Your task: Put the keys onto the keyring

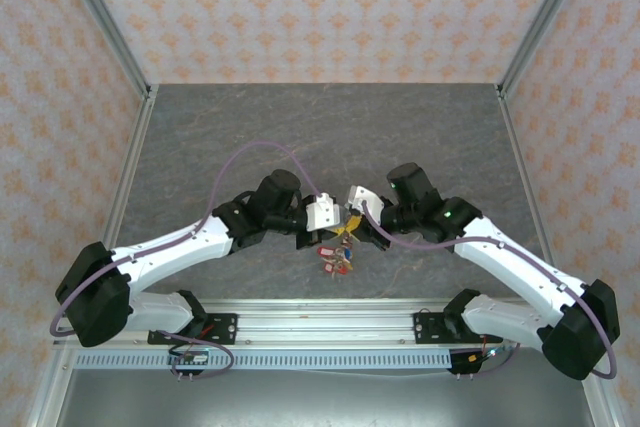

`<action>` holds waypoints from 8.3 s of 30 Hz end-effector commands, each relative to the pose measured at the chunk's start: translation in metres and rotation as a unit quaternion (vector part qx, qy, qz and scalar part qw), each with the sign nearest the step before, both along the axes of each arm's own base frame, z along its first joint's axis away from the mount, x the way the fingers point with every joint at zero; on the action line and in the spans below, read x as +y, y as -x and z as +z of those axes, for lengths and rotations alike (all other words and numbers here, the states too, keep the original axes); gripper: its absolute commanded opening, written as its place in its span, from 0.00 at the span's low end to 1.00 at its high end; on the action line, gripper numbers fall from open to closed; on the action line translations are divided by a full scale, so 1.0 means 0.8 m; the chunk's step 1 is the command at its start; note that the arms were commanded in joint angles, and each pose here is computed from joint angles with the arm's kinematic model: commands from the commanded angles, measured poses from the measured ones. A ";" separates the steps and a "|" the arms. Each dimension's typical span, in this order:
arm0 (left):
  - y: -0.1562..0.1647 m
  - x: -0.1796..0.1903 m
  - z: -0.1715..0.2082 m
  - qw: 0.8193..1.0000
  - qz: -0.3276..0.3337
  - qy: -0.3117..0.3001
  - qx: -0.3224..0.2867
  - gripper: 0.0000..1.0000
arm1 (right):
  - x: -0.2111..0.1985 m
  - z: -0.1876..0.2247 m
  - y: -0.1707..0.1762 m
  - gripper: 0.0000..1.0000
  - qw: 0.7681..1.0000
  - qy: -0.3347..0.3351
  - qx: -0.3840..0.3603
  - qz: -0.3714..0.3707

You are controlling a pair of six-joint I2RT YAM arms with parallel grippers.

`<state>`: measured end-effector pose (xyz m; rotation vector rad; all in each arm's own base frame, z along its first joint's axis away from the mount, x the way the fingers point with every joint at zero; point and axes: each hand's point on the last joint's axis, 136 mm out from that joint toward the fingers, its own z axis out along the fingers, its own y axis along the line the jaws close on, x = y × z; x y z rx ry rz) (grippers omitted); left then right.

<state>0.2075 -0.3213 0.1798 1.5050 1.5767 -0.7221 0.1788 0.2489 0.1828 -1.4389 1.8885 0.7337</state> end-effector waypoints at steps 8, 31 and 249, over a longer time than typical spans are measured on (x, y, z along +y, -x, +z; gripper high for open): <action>0.001 -0.001 0.030 0.998 0.009 0.060 -0.010 0.00 | -0.005 -0.011 -0.004 0.09 0.998 -0.052 -0.001 -0.044; -0.008 -0.006 0.029 0.996 0.030 0.089 -0.005 0.00 | -0.010 -0.020 -0.020 0.14 0.986 -0.102 0.033 -0.127; 0.000 -0.009 0.043 0.996 0.000 0.090 0.004 0.00 | -0.003 0.052 0.006 0.26 0.994 -0.090 -0.057 0.014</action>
